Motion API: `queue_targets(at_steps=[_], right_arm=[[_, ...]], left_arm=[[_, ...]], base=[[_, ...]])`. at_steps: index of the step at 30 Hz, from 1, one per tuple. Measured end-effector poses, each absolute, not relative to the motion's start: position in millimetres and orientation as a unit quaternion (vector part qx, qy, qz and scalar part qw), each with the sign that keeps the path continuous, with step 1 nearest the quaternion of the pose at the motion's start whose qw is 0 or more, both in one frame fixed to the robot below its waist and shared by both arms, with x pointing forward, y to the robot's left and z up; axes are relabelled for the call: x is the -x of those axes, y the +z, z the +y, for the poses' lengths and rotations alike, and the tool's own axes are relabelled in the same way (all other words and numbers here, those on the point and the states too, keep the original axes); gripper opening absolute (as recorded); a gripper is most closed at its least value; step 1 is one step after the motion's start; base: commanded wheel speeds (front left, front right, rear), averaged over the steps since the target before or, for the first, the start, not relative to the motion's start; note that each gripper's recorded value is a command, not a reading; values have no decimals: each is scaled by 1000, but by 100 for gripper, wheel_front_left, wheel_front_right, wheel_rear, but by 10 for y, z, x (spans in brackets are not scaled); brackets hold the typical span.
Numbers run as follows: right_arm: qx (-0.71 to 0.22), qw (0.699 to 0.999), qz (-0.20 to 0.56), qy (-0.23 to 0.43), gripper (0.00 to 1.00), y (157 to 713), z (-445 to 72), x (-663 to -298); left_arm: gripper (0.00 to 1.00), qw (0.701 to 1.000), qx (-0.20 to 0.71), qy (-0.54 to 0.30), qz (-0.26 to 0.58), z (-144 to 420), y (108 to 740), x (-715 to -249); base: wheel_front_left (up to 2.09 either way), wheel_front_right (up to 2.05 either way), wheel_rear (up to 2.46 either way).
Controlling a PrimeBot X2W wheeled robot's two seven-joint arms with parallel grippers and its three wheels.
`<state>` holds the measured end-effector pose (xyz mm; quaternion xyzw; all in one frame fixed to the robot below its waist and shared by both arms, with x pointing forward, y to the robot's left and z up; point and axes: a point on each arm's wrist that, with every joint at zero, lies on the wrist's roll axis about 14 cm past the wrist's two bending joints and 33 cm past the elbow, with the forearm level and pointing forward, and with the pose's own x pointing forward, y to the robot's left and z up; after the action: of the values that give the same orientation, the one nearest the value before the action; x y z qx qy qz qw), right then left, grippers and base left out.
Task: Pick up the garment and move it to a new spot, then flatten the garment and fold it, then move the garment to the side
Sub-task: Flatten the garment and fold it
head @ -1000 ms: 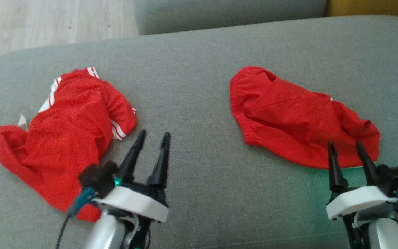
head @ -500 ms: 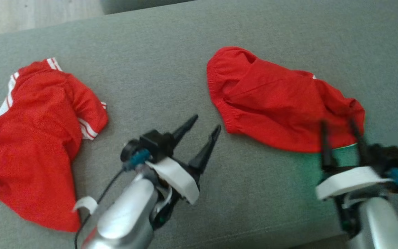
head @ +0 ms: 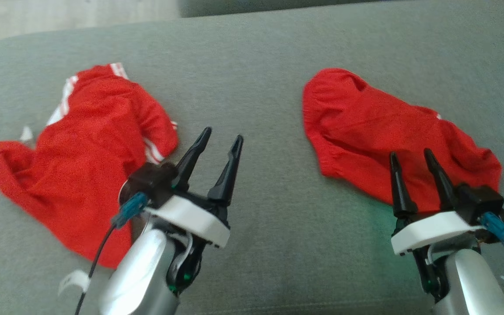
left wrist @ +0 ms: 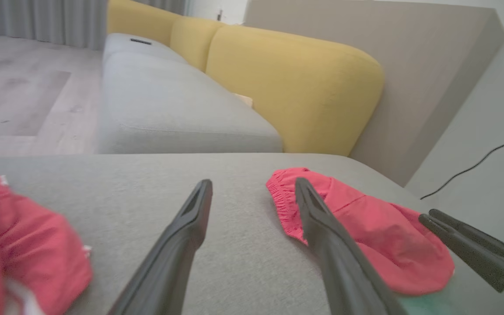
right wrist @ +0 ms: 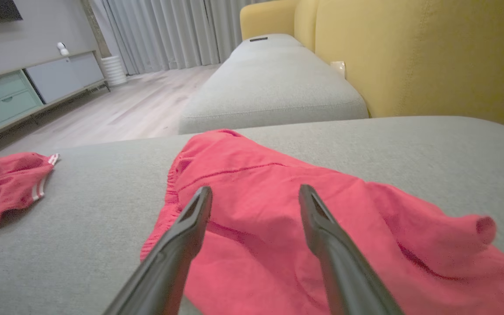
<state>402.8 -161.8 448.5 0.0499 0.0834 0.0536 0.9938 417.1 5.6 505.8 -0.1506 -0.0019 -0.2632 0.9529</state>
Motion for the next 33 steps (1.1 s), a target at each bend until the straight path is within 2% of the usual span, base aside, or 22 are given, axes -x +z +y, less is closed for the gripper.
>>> queue_targets(at_steps=[8, 14, 22, 33], right_arm=[[-58, 992, 56, 94, 100, 4640, -1325, -4086], [-74, 990, 60, 103, 100, 4606, -1247, -3900], [-76, 989, 67, 110, 100, 4553, -1198, -3868], [-14, 961, 219, 168, 100, 3812, -841, -3965]], left_arm=[[100, 977, 134, -163, -28, 687, 5143, -3940], [100, 985, 144, -95, -16, 1030, 5024, -3618], [100, 985, 152, -80, -14, 1097, 5001, -3534], [100, 985, 158, -73, -5, 1158, 4943, -3622]], base=[[0, 0, 0], [0, 0, 0], [0, 0, 0], [0, 0, 0]])
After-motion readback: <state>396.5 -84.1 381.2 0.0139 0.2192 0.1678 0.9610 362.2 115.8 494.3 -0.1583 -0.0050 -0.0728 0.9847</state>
